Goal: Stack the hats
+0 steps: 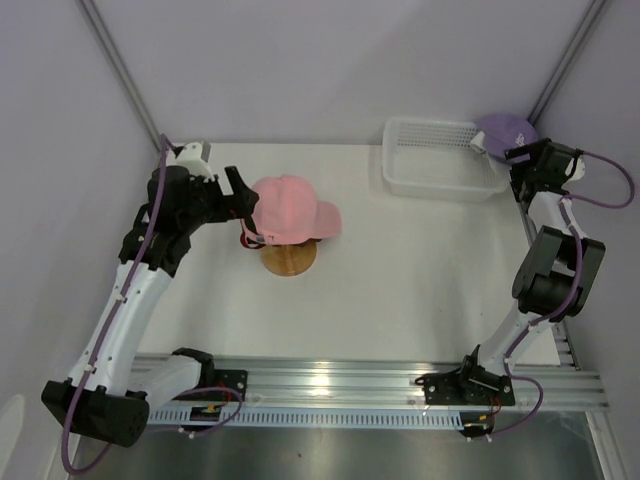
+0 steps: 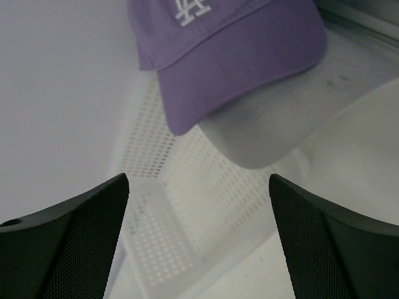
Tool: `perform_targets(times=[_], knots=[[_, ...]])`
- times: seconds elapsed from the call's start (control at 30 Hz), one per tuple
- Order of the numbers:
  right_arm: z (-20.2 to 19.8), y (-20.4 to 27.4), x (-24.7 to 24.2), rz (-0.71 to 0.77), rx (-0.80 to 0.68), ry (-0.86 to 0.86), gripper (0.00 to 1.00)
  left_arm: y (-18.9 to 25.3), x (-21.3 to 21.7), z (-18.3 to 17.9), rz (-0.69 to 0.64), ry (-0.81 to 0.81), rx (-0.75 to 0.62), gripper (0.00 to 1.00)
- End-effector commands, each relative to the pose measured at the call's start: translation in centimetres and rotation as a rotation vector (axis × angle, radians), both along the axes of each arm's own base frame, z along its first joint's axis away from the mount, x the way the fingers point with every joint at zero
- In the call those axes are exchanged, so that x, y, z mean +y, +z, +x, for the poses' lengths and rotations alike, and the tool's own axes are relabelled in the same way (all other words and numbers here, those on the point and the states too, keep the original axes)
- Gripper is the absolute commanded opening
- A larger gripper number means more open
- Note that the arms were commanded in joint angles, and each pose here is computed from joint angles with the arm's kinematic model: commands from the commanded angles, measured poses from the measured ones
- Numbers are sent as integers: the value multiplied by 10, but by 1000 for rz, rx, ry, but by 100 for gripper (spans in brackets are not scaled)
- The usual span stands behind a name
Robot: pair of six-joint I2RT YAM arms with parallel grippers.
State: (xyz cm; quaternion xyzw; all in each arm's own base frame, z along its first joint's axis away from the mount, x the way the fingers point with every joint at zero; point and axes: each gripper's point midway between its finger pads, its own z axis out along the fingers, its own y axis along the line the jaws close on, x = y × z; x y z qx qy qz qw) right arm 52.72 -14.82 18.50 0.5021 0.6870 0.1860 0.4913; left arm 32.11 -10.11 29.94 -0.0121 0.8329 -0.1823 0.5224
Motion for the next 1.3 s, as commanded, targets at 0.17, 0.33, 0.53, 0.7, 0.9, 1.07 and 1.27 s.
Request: perform_targets(times=[0.17,0.33,0.53,0.7,0.9,1.07,1.27], knots=[[37,56,-6,51,-330,-182,90,-1,4,10,-114,-15,-21,99],[49,34,-11,100,-323,-213,82,-1,7,10,-112,-10,-28,99],[52,20,-8,128,-298,-243,74,-2,11,11,-120,-2,-29,99],[53,12,-7,102,-285,-260,75,-2,12,12,-123,0,-30,100],[61,11,-24,65,-275,-308,63,-8,18,15,-125,16,-13,100],[76,1,-27,63,-240,-313,56,-9,24,18,-130,31,-8,99],[79,0,-32,51,-244,-336,5,-10,27,17,-142,36,-11,100]])
